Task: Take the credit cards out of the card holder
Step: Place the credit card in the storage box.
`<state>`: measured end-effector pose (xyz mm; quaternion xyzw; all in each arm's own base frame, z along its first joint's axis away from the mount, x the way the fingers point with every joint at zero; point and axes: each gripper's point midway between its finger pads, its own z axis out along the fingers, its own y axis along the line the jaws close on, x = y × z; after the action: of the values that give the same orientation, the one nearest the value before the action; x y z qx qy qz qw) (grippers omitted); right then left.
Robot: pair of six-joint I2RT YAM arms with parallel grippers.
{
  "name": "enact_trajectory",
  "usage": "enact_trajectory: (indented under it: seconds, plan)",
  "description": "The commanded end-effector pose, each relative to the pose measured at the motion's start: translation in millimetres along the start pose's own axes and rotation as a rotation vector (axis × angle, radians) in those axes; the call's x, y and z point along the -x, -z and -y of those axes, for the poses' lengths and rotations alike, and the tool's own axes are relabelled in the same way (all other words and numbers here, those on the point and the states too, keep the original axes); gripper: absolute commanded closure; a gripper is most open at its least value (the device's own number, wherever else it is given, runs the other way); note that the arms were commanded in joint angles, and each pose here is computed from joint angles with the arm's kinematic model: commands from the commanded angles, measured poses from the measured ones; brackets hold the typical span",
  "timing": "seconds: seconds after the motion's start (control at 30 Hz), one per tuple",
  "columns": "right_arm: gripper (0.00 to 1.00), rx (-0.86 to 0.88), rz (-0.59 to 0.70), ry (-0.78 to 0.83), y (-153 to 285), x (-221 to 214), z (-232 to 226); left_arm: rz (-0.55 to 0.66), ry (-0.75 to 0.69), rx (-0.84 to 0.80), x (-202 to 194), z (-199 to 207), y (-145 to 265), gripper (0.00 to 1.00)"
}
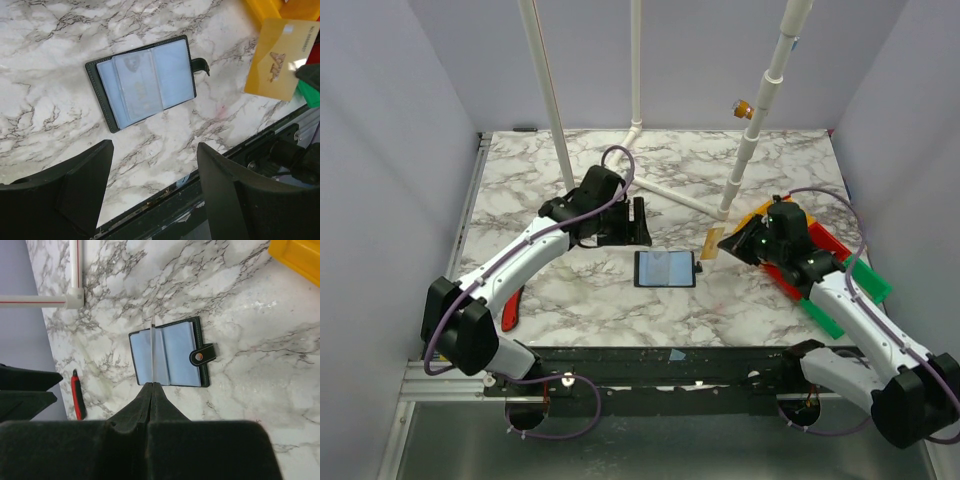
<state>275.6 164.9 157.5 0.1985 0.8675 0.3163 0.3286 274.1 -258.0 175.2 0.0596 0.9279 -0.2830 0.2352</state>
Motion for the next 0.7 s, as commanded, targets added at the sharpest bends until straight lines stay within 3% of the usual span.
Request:
enact_trajectory:
  seconds: [0.0, 0.3, 0.67]
  plan:
    - [0.99, -0.143, 0.076, -0.051, 24, 13, 19, -0.037, -0.056, -0.014, -17, -3, 11, 0.3]
    - [0.99, -0.354, 0.242, -0.097, 75, 41, 46, -0.077, -0.084, -0.061, -35, -2, 17, 0.3]
    - [0.99, -0.639, 0.353, -0.129, 123, 58, 86, -0.084, -0.086, -0.121, -40, 7, 21, 0.3]
